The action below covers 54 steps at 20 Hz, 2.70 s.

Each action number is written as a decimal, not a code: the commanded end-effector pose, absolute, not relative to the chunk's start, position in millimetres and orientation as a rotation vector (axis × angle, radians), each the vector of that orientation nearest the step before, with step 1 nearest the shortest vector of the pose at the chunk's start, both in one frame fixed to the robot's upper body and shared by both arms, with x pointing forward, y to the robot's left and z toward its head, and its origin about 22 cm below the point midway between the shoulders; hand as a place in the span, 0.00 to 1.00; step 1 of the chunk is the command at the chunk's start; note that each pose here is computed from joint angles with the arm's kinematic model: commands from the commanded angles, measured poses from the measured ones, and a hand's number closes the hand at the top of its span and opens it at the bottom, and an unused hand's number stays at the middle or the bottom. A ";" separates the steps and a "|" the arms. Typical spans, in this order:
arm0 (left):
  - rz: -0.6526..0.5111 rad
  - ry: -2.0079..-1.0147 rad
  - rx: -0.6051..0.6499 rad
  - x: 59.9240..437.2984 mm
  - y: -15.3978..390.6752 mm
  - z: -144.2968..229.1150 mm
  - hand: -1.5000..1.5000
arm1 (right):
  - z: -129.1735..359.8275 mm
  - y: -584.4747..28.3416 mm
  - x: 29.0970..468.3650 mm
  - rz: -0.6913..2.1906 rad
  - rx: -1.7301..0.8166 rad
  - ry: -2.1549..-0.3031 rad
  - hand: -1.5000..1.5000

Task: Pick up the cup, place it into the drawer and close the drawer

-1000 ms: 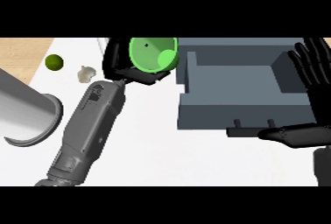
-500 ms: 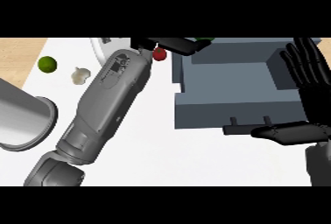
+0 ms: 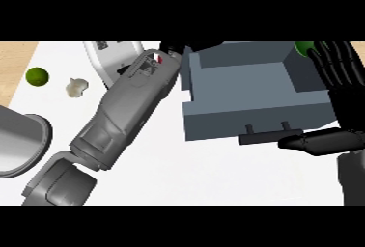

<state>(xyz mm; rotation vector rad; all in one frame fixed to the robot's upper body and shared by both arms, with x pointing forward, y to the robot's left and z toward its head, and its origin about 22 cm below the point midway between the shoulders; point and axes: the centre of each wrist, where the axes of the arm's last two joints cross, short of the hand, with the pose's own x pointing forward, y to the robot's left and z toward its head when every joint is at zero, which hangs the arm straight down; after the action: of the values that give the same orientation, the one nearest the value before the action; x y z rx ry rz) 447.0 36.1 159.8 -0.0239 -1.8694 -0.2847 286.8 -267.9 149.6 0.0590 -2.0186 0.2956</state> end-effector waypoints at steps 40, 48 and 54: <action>0.027 -1.927 -0.286 436.9 56.6 100.1 0.00 | 70.2 -209.2 290.4 1.240 -0.059 -1.474 0.00; 0.086 -1.927 -0.319 430.5 92.2 76.6 0.00 | -5.5 -194.6 334.4 1.327 -0.115 -1.293 1.00; 0.092 -1.914 -0.362 426.2 113.6 73.9 0.00 | -12.8 -220.9 370.5 1.205 -0.185 -1.416 1.00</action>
<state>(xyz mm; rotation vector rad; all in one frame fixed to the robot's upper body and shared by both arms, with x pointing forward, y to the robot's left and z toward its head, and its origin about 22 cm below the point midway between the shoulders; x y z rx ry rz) 428.2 95.8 79.1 -0.3481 -1.9146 0.0857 355.6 -216.0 -0.6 -0.1614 -1.3725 1.2574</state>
